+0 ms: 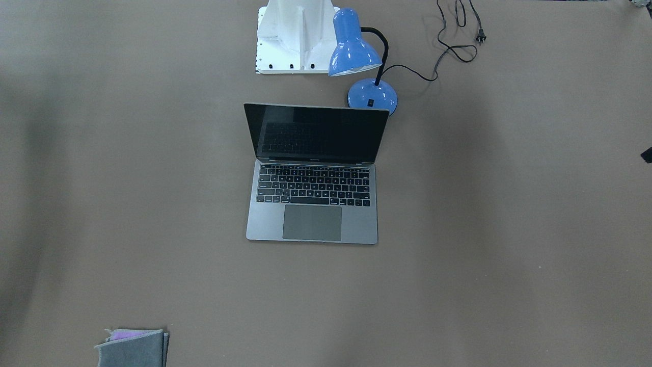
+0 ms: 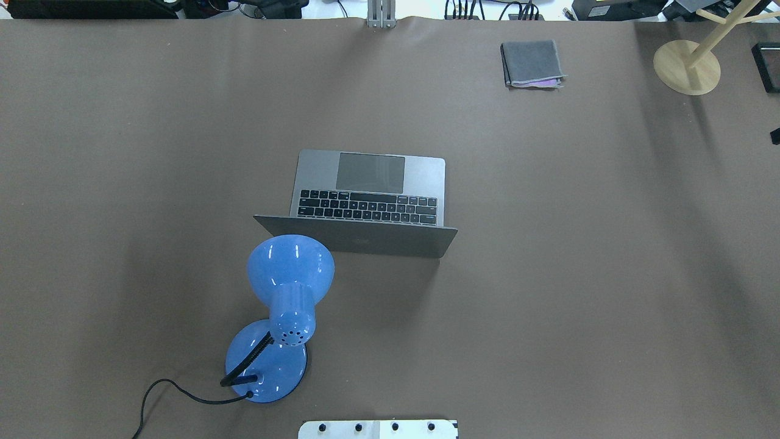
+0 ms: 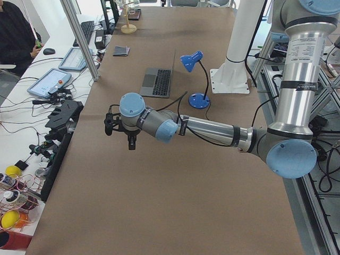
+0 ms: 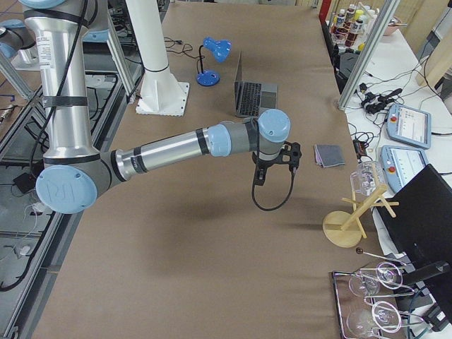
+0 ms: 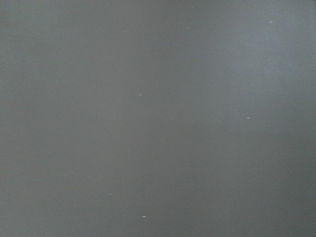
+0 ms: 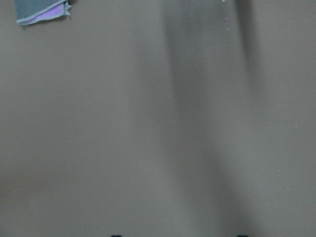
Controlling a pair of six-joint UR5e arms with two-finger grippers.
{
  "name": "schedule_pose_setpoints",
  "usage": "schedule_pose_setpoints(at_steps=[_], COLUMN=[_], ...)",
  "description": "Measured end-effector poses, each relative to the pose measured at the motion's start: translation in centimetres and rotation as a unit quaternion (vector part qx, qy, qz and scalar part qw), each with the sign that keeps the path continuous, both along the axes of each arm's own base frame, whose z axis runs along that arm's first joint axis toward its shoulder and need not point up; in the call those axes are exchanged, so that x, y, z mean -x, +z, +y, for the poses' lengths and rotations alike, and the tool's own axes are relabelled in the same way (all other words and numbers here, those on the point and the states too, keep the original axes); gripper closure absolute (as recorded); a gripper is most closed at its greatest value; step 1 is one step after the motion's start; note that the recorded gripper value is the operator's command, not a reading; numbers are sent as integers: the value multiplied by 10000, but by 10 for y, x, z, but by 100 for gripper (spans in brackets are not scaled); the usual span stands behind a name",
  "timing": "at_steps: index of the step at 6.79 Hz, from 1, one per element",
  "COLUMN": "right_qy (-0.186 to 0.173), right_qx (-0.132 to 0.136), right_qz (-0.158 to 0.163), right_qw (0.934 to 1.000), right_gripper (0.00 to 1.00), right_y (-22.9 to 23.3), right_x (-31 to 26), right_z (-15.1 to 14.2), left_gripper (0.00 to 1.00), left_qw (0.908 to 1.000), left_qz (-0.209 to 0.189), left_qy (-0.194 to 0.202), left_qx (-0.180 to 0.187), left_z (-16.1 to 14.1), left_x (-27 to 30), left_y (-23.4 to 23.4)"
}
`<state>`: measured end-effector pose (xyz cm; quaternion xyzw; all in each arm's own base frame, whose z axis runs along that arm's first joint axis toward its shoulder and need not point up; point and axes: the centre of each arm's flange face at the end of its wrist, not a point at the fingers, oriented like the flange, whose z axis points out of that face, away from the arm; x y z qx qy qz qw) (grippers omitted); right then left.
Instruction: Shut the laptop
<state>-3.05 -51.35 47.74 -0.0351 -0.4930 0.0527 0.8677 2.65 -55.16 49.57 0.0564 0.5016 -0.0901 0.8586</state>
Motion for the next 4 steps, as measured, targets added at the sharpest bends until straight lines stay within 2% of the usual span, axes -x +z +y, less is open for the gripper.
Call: schedule_pose_setpoints(at_steps=[1,2,4], right_qy=[-112,-285,-795], right_qx=[143,198,80], right_qz=[-199,-396,-700], right_qw=[9996,9986,9943], right_gripper=[97,100,100], right_y=[-30,-56,-97], right_x=[34,63,117], right_z=[-8,-6,12], left_gripper=[100,100,100], left_qw=[9996,9985,9941], left_qz=[187,342,690], left_qy=[186,391,811], left_qx=[125,187,209], left_z=[-12,-13,3], left_x=[-47,-93,-182], left_y=[-33,-60,-108])
